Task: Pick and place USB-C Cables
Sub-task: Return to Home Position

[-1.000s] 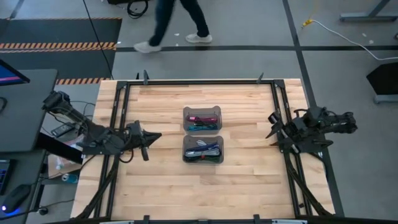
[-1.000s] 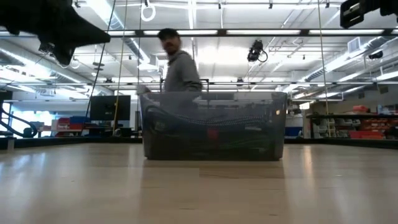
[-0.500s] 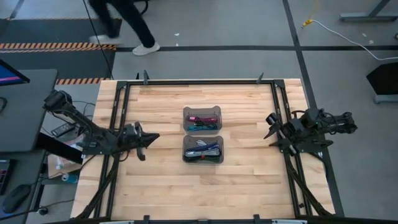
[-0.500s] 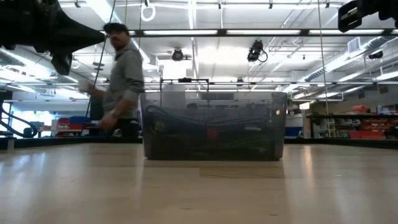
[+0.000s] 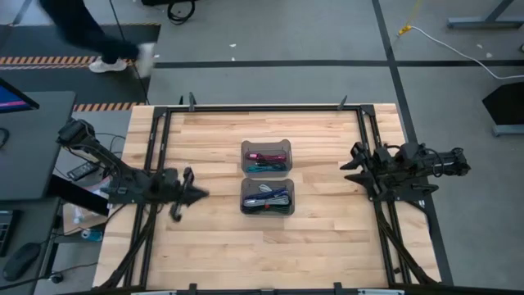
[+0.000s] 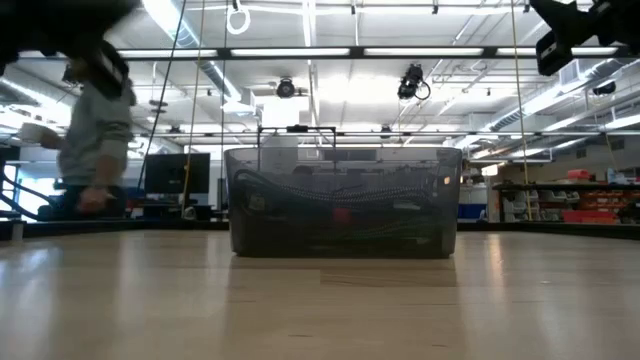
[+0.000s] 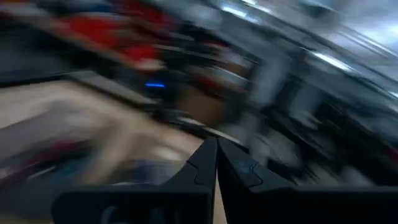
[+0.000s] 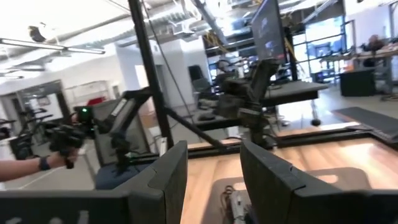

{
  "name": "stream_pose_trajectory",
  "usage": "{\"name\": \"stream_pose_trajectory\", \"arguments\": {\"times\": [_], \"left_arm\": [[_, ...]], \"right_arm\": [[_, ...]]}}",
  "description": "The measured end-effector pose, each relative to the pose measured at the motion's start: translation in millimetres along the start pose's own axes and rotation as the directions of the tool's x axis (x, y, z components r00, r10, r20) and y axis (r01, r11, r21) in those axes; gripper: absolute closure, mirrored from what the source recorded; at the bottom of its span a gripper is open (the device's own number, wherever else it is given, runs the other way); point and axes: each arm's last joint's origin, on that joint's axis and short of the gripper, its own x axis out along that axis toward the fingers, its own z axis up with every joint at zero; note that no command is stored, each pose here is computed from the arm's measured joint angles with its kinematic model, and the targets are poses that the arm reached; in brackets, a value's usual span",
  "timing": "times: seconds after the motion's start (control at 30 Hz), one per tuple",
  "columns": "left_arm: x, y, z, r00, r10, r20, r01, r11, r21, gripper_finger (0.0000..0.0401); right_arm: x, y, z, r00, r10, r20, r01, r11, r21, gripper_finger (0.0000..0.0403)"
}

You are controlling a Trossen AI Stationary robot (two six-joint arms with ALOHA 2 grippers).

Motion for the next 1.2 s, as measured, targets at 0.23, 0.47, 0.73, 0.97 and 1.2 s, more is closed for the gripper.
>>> {"name": "stream_pose_trajectory", "arguments": {"times": [0.23, 0.47, 0.73, 0.97, 1.2], "left_arm": [[-1.6, -10.1, 4.4, 0.928, -0.367, -0.068, 0.369, 0.875, 0.314, 0.0384], [7.1, 7.2, 13.1, 0.955, -0.295, -0.036, 0.284, 0.872, 0.399, 0.0373], [16.6, 33.7, 26.8, 0.927, -0.370, -0.063, 0.362, 0.839, 0.406, 0.0367], [19.2, 56.4, 38.0, 0.932, -0.357, -0.070, 0.353, 0.840, 0.412, 0.0365], [17.6, 64.7, 35.9, 0.880, -0.437, -0.187, 0.474, 0.789, 0.390, 0.0364]], "right_arm": [[-0.2, 1.4, 3.4, 0.999, 0.028, 0.030, -0.027, 0.999, -0.036, 0.0247], [-2.4, 4.0, 12.0, 0.998, 0.054, 0.038, -0.047, 0.983, -0.175, 0.0247], [-13.1, 10.6, 36.0, 0.997, 0.077, -0.014, -0.078, 0.963, -0.260, 0.0247], [-17.8, 5.7, 28.7, 0.986, -0.072, -0.149, 0.032, 0.966, -0.256, 0.0247], [-9.3, 1.0, 5.5, 0.982, -0.054, -0.182, 0.011, 0.974, -0.226, 0.0247]]}}
